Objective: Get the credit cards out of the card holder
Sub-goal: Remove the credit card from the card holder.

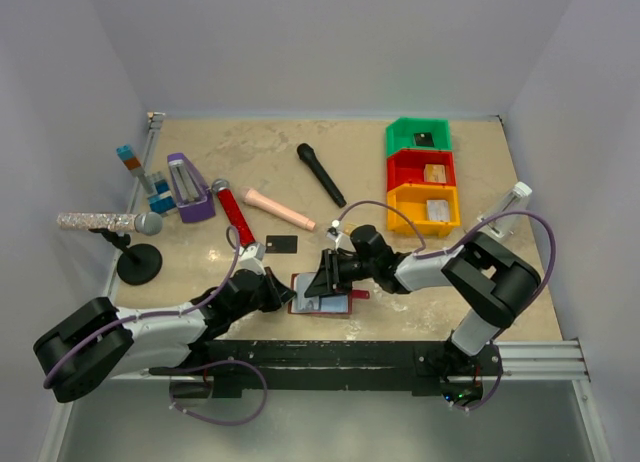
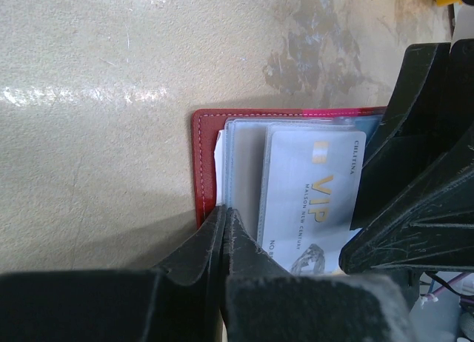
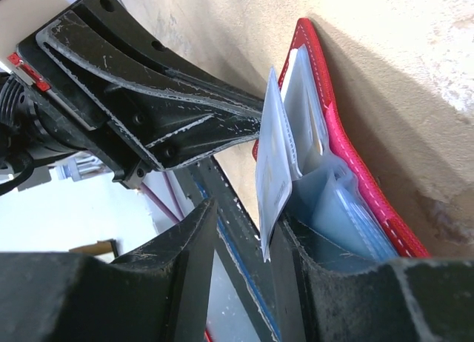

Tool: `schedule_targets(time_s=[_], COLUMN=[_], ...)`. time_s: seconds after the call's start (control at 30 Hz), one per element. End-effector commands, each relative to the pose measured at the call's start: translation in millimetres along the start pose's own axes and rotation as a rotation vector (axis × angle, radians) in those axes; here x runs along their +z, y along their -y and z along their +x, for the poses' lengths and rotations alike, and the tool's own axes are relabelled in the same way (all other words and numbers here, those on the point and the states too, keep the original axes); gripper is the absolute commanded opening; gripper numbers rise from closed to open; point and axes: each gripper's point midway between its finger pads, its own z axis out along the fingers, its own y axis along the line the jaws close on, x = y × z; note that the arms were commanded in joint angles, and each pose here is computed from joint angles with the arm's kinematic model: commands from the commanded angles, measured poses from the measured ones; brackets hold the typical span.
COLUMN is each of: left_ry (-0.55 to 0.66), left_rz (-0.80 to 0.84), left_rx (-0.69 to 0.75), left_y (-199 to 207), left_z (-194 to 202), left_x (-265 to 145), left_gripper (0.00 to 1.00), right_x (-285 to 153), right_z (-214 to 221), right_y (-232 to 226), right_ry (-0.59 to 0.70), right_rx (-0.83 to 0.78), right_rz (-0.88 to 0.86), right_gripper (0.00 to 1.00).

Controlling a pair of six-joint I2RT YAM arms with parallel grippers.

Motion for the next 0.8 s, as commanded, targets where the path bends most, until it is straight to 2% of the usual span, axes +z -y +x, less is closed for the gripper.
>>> schedule_targets(time_s=[0.0, 0.77], left_ry=[-0.065, -0.063], left_rz=[-0.143, -0.150], left_rx=[0.023, 0.022], left_y=[-47, -51], left_z=[25, 26], left_x=[-7, -9], left_gripper=[0.00, 0.00], right_x=[-7, -18], right_z=[-4, -6], right_y=[-8, -5], right_ry=[0.026, 0.046], right_rx=[-0.047, -0.063], right_rz=[-0.020, 0.007], right_gripper=[0.38, 0.33])
